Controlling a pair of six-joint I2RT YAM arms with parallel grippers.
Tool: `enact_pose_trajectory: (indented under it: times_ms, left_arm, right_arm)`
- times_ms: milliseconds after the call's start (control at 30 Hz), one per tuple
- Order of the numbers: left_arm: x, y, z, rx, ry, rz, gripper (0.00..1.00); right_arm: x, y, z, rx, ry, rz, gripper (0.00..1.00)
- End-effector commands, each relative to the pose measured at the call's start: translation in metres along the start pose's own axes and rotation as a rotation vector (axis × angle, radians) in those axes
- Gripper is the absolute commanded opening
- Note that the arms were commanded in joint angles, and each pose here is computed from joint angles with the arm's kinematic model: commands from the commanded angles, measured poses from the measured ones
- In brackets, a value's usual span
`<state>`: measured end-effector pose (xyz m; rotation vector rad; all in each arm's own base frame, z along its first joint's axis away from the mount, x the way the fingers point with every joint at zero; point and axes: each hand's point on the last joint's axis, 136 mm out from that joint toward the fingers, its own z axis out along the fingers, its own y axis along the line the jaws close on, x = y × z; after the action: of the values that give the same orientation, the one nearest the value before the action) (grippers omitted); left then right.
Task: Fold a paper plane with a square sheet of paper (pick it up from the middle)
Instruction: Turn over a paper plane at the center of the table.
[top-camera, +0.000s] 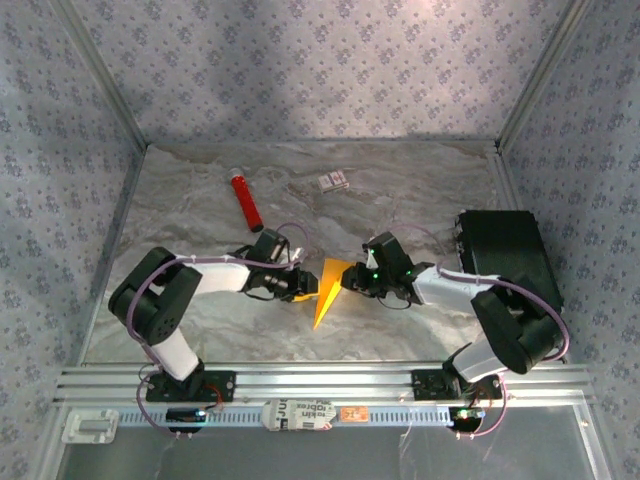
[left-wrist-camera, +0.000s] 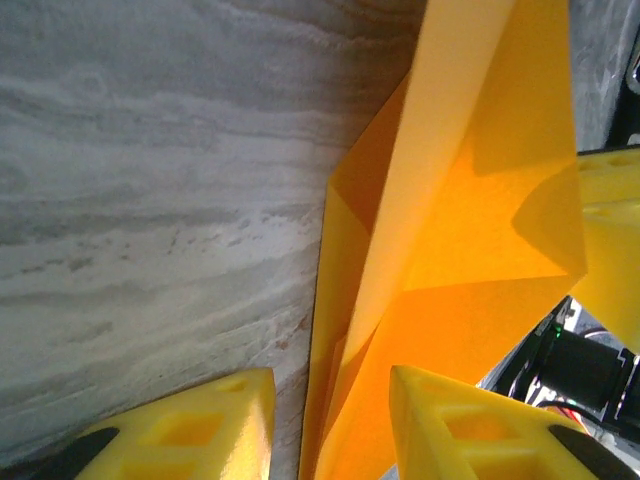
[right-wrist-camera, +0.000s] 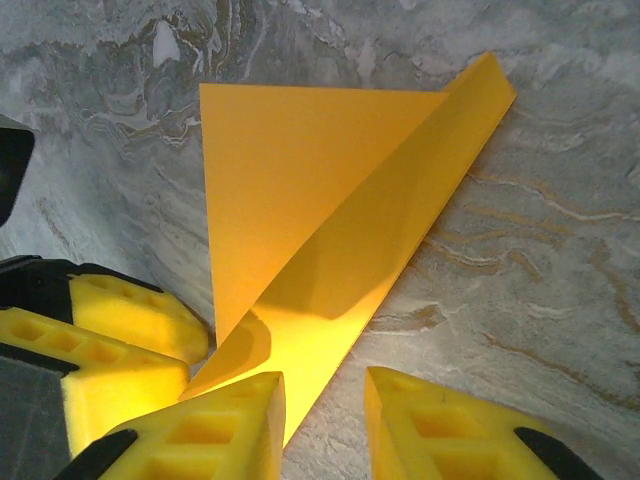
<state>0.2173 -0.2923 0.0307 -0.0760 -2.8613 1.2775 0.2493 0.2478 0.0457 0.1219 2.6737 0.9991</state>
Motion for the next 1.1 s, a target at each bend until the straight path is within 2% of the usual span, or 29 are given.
enact_pose_trajectory:
  times_ms: [0,300,800,1067]
  left_arm:
    - [0.011,-0.005,0.006,0.015,0.065,0.027,0.35]
    - [0.021,-0.011,0.019,0.015,0.119,0.063,0.35]
    - [0.026,-0.019,0.029,0.015,0.152,0.114,0.22]
    - [0.025,-0.026,0.035,0.033,0.164,0.123,0.22]
  right_arm:
    - [0.002,-0.005,0.003,0.021,0.001,0.022,0.28]
    - [0.011,-0.014,0.006,0.042,0.026,0.038,0.28]
    - [0.018,-0.015,0.009,0.010,0.039,0.055,0.28]
    - [0.021,-0.016,0.009,-0.003,0.042,0.065,0.27]
